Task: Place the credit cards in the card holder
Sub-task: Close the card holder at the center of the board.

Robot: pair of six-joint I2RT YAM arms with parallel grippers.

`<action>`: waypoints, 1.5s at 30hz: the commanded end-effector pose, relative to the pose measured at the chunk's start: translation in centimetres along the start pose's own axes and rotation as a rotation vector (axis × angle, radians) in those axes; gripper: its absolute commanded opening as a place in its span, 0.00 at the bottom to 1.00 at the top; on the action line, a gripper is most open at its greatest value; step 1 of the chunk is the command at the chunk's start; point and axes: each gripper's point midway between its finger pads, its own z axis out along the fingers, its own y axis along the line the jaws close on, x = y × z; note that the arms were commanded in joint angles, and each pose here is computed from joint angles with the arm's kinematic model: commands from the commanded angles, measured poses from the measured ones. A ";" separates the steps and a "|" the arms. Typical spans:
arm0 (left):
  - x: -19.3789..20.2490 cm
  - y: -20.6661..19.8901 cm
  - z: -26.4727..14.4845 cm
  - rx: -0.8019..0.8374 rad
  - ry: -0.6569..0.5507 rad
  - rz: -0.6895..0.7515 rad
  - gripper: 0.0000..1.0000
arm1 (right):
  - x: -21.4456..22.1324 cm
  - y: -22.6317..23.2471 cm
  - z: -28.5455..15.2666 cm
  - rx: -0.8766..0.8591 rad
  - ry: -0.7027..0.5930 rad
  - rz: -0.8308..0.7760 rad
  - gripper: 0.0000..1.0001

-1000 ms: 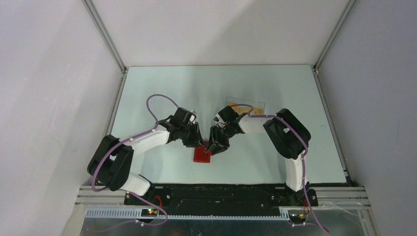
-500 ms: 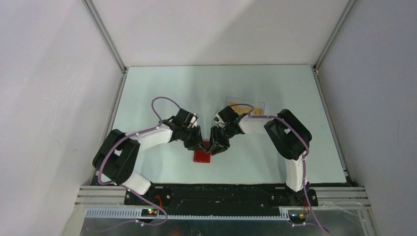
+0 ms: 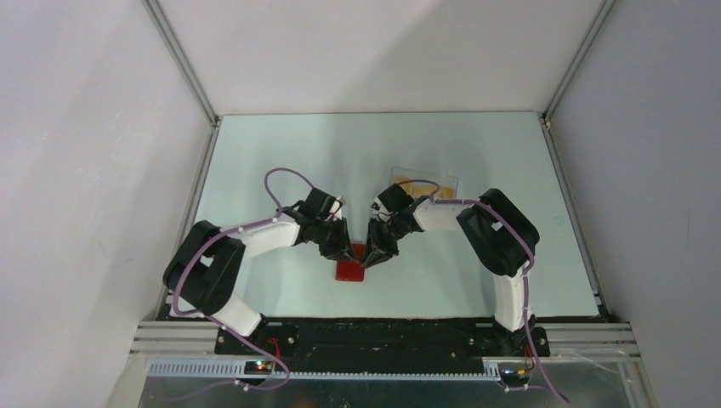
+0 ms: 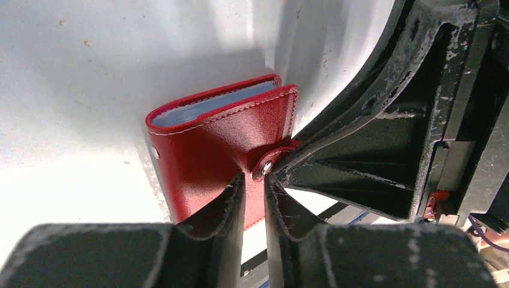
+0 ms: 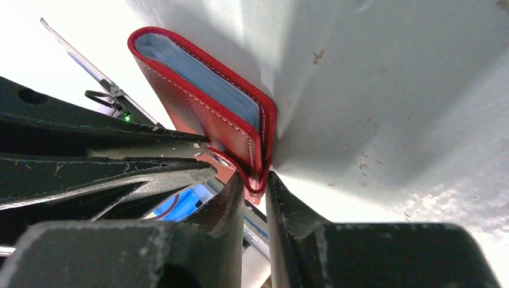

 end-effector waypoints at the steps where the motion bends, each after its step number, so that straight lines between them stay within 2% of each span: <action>1: -0.1 -0.2 0.3 0.014 0.011 0.026 0.23 | 0.1 -2.7 0.9 0.096 -0.016 0.005 0.20; 4: -0.3 -0.2 0.4 0.011 0.008 0.025 0.21 | 0.1 -2.5 1.0 0.091 -0.016 0.000 0.22; 9: -0.7 -0.1 0.3 -0.002 -0.014 0.020 0.08 | 0.2 -2.3 0.8 0.086 -0.016 -0.012 0.27; 13: -1.2 -0.2 0.0 -0.011 -0.040 0.019 0.00 | 0.2 -2.0 0.4 0.087 -0.028 -0.021 0.41; 16: -1.4 -0.3 -0.1 -0.010 -0.050 0.019 0.00 | 0.2 -1.6 -0.1 0.079 -0.038 -0.024 0.52; 20: -1.6 -0.3 -0.5 -0.015 -0.071 0.014 0.00 | 0.2 -1.6 -0.7 0.043 -0.056 -0.006 0.61; 24: -1.8 -0.1 -0.6 -0.024 -0.085 0.012 0.00 | 0.1 -2.1 -1.2 0.047 -0.070 0.013 0.60; 29: -1.9 0.1 -0.8 -0.031 -0.096 0.011 0.00 | -0.5 -3.1 -0.9 0.065 -0.082 0.035 0.49; 35: -1.5 0.4 -0.5 -0.034 -0.079 0.005 0.00 | -1.8 -3.2 -0.4 0.017 -0.088 0.054 0.48; 45: -1.1 0.5 -0.7 -0.034 -0.081 -0.007 0.00 | -1.3 -2.7 1.5 0.003 -0.048 0.060 0.45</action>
